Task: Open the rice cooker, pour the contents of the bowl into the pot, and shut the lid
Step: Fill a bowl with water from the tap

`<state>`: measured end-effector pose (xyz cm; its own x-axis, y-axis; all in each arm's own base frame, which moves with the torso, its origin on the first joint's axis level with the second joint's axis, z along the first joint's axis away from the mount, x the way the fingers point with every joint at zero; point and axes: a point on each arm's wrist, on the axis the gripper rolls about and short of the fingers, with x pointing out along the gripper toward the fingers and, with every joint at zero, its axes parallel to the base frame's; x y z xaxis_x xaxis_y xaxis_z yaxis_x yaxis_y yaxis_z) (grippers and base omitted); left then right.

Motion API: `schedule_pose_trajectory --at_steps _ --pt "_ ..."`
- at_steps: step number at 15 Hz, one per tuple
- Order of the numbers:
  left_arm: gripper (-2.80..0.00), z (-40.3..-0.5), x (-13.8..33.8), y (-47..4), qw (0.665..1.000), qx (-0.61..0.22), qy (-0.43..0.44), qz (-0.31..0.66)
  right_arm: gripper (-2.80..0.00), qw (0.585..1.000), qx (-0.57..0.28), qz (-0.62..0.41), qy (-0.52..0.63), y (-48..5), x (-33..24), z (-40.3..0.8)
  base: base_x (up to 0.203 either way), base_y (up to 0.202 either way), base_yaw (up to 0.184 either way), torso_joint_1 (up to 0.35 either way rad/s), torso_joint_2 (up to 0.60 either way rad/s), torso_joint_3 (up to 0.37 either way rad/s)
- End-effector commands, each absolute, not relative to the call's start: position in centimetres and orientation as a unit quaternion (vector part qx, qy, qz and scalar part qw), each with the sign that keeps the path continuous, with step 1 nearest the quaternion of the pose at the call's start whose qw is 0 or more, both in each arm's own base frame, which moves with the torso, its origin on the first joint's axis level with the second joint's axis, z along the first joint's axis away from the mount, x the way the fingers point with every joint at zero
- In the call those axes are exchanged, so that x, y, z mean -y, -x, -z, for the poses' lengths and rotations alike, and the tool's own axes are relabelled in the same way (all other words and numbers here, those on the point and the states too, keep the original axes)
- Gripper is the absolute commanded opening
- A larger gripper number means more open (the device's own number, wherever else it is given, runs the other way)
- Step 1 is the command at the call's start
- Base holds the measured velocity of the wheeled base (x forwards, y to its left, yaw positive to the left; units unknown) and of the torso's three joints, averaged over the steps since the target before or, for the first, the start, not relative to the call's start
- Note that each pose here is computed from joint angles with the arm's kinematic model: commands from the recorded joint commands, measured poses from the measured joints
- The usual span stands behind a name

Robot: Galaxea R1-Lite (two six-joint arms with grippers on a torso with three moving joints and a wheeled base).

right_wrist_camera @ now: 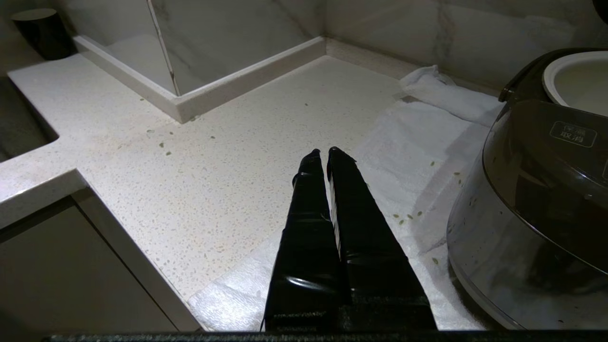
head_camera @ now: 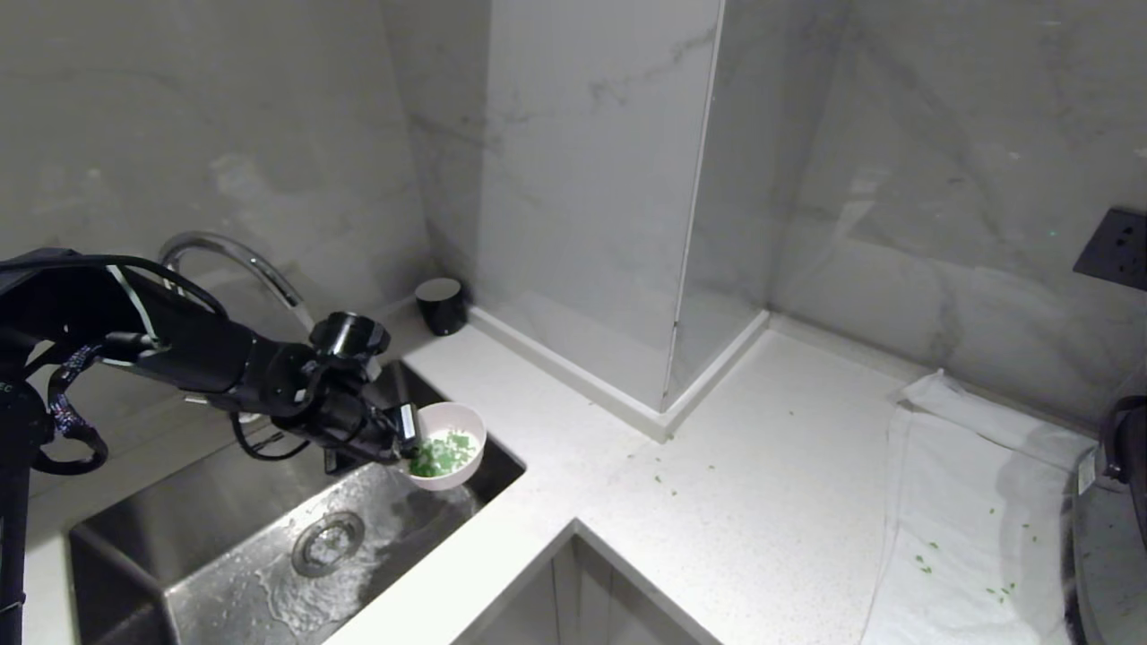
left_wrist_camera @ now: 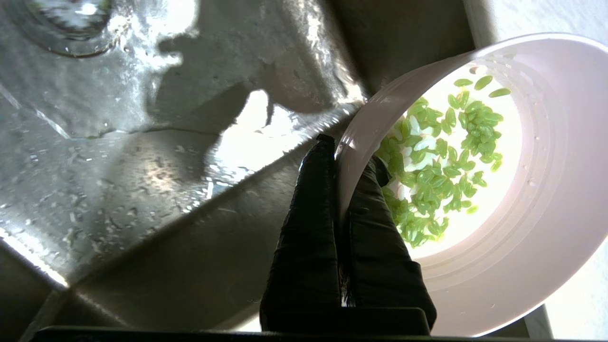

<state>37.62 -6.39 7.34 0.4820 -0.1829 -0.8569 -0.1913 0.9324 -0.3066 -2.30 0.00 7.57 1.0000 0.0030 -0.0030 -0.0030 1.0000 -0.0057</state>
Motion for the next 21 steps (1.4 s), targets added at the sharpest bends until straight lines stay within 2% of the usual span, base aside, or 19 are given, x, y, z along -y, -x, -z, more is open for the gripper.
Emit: schedule_pose_trajectory --at_steps 1,13,21 --pt "-2.8 -7.4 4.5 -37.7 0.841 -0.505 0.193 -0.021 -2.8 1.0 -0.002 -0.002 0.003 2.3 0.0 -7.6 0.0 0.0 0.0 0.0 0.0 0.0" --pt "-2.8 -6.8 -2.7 -40.0 0.845 -0.474 0.228 -0.093 -2.8 1.0 -0.002 -0.002 0.003 2.3 0.0 -7.6 0.0 0.0 0.0 0.0 0.0 0.0" --pt "-2.8 -5.9 -4.7 -41.4 0.845 -0.465 0.239 -0.111 -2.8 1.0 -0.002 -0.002 0.003 2.3 0.0 -7.6 0.0 0.0 0.0 0.0 0.0 0.0"
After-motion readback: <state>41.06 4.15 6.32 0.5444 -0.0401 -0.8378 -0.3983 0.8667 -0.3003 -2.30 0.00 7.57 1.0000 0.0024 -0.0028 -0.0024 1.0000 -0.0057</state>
